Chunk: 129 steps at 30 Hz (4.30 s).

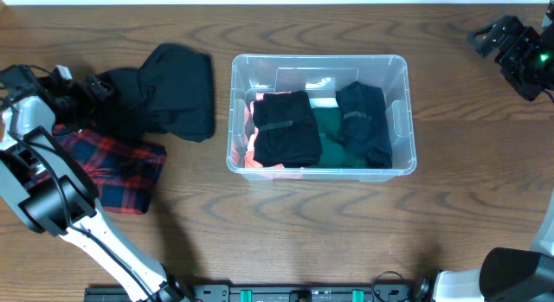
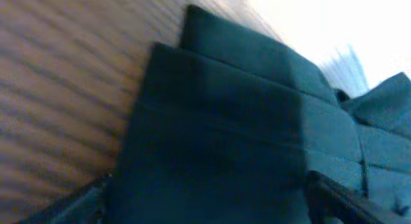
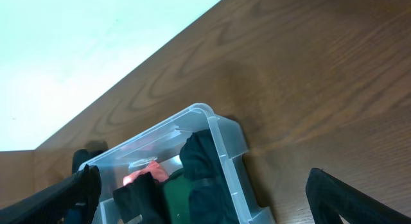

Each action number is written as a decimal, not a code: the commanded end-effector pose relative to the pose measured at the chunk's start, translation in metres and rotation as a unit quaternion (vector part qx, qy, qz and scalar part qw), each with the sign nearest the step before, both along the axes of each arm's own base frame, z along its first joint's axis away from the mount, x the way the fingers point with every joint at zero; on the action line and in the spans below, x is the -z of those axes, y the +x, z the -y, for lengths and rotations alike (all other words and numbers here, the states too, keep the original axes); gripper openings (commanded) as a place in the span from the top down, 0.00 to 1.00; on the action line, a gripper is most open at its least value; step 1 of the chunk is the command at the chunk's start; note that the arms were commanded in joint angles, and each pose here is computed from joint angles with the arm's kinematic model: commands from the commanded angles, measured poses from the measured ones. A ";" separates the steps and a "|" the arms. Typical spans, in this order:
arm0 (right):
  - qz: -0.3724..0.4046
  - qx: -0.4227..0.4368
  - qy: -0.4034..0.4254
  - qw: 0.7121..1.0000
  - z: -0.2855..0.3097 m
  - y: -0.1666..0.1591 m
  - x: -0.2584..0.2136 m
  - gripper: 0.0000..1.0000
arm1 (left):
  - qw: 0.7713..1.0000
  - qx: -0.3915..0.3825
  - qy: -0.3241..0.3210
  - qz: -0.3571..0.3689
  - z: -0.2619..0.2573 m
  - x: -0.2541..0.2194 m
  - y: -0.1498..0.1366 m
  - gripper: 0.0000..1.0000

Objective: Pack container
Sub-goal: 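Lift the black garment over and into the bin, then release and press the black garment flat in the bin, then move the left gripper to the plaid shirt and grasp it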

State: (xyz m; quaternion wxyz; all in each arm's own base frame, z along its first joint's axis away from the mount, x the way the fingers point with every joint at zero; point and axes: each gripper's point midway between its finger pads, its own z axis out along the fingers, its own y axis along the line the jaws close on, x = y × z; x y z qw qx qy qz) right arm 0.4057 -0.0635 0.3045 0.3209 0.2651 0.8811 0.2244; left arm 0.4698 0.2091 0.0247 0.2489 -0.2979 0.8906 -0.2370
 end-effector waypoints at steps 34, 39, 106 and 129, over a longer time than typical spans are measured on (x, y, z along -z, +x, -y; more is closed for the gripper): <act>0.000 0.001 0.006 1.000 0.001 -0.001 0.000 0.01 | 0.962 0.070 -0.053 0.258 0.106 -0.319 -0.052 0.94; 0.000 0.001 0.006 1.000 0.001 -0.001 0.000 0.01 | 0.933 0.118 -0.076 0.330 0.155 -0.386 -0.071 0.94; 0.000 0.001 0.006 1.000 0.001 -0.001 0.000 0.01 | 0.968 0.218 -0.053 0.115 0.533 -0.253 -0.093 0.78; 0.000 0.001 0.006 1.000 0.000 -0.001 0.000 0.01 | 0.958 -0.104 0.263 -0.054 0.156 -0.249 -0.129 0.02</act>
